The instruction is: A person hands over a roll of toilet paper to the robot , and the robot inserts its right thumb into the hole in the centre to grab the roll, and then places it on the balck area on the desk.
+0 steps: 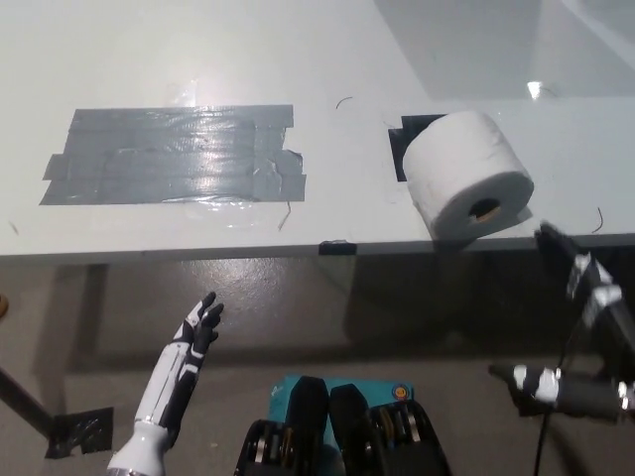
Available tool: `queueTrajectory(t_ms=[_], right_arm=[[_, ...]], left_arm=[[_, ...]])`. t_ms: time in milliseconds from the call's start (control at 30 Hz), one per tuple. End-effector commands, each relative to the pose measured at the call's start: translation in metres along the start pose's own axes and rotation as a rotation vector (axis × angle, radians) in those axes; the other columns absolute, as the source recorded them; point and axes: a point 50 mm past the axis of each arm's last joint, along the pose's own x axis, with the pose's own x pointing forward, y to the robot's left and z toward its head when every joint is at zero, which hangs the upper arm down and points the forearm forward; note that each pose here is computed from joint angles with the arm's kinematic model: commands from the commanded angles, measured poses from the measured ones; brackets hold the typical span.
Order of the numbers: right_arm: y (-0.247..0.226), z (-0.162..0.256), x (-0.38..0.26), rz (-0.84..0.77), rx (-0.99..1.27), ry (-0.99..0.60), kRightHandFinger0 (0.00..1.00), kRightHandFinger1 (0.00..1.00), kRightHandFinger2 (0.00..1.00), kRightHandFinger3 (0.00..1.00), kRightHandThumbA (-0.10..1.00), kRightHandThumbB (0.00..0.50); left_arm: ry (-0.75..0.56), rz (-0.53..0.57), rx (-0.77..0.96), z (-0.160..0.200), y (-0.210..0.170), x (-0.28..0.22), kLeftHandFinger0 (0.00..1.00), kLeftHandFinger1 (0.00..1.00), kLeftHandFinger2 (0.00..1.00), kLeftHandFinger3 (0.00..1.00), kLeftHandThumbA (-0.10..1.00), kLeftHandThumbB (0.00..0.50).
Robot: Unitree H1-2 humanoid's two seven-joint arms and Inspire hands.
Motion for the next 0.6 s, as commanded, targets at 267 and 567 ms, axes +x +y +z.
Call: queueTrajectory(t_ms=[267, 567], right_arm=[[0.022, -0.066, -0.026, -0.204, 0.053, -0.05, 1.0, 1.0, 1.0, 1.0, 0.98, 0.34], [0.027, -0.118, -0.03, -0.136, 0.124, 0.115, 1.0, 1.0, 1.0, 1.0, 1.0, 0.365]], left_arm=[[-0.047, -0.019, 0.001, 0.003, -0.007, -0.016, 1.0, 1.0, 1.0, 1.0, 1.0, 0.168], [-0.048, -0.018, -0.009, 0.006, -0.01, -0.015, 1.0, 1.0, 1.0, 1.0, 1.0, 0.181]])
